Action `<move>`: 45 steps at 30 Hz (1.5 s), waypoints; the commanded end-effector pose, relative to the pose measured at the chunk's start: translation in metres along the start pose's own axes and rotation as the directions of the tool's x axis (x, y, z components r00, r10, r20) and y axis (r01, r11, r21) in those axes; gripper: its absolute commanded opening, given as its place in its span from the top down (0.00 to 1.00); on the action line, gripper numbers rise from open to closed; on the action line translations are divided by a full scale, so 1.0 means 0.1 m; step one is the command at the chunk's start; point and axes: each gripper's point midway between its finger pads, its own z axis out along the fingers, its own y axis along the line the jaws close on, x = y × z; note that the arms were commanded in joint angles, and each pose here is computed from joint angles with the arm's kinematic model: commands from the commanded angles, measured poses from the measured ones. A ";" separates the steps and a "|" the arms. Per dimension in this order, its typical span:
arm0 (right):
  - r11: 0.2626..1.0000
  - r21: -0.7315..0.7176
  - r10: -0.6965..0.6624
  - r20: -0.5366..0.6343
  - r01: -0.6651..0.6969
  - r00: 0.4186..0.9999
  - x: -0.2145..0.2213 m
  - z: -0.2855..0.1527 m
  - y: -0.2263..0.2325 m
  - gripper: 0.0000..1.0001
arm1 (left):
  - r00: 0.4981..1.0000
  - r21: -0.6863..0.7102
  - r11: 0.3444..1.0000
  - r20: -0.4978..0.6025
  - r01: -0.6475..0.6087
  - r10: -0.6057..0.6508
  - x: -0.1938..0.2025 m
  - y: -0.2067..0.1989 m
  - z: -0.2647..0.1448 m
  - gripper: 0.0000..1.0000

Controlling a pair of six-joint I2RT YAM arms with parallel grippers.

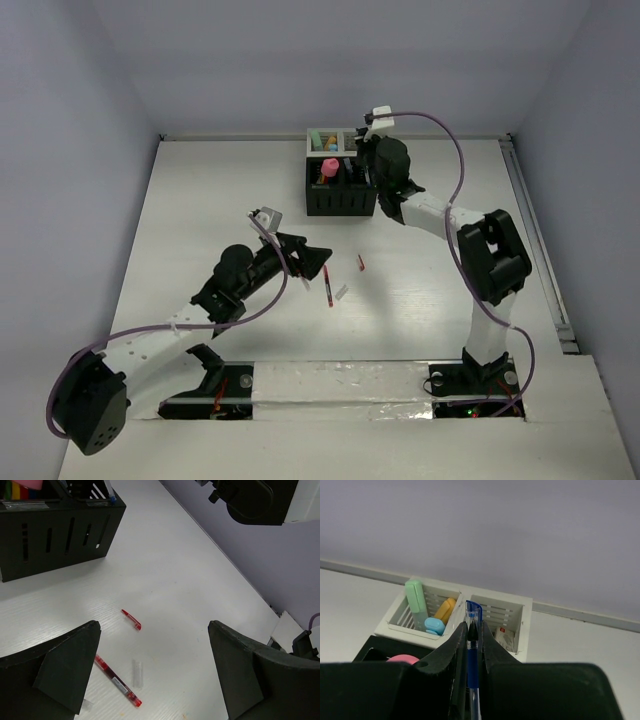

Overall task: Sort the stationery into containers
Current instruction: Place the pen in the storage box.

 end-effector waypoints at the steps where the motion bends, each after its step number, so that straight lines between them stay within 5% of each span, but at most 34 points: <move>1: 1.000 -0.006 -0.002 0.144 0.003 0.990 -0.46 0.06 0.00 1.00 | 0.999 0.007 1.000 0.035 -0.018 0.018 -0.08 -0.01 0.02 0.13; 8: 1.000 0.005 -0.017 0.214 0.016 0.977 -0.78 0.17 -0.04 1.00 | 0.999 0.007 1.000 0.029 -0.017 0.017 -0.05 -0.01 0.04 0.13; 20: 0.999 -0.034 0.046 0.138 -0.042 0.989 -0.12 0.07 0.03 1.00 | 0.999 -0.007 1.000 0.034 -0.024 0.025 -0.06 0.02 0.04 0.13; 22: 0.998 -0.048 0.046 0.127 -0.040 0.991 -0.05 0.03 0.04 0.92 | 0.999 -0.009 1.000 0.033 -0.024 0.024 -0.05 0.03 0.04 0.13; 23: 0.998 -0.053 0.049 0.129 -0.042 0.990 -0.07 0.01 0.05 0.78 | 0.999 -0.006 1.000 0.032 -0.024 0.024 -0.05 0.02 0.04 0.13; 26: 0.996 -0.075 0.058 0.135 -0.048 0.989 -0.21 -0.06 0.07 0.55 | 0.999 -0.009 1.000 0.033 -0.024 0.024 -0.05 0.03 0.04 0.13; 32: 0.984 -0.120 0.144 0.108 -0.131 0.984 -0.70 -0.29 0.09 0.41 | 0.998 -0.031 0.999 0.051 -0.033 0.035 -0.11 0.05 0.01 0.13; 35: 0.961 -0.155 0.231 0.001 -0.228 0.973 -0.62 -0.62 0.13 0.41 | 0.996 -0.080 0.996 0.079 -0.031 0.038 -0.17 0.12 -0.05 0.13; 38: 0.918 -0.201 0.312 -0.169 -0.343 0.935 -0.40 -1.05 0.34 0.52 | 0.993 -0.121 0.992 0.115 -0.023 0.037 -0.24 0.18 -0.12 0.13; 42: 0.883 -0.224 0.287 -0.439 -0.412 0.852 0.21 -1.66 0.67 0.67 | 0.987 -0.182 0.983 0.156 -0.004 0.033 -0.31 0.28 -0.19 0.13; 45: 0.896 -0.237 0.167 -0.604 -0.376 0.779 0.61 -2.10 0.93 0.67 | 0.989 -0.203 0.979 0.146 -0.003 0.033 -0.29 0.32 -0.19 0.14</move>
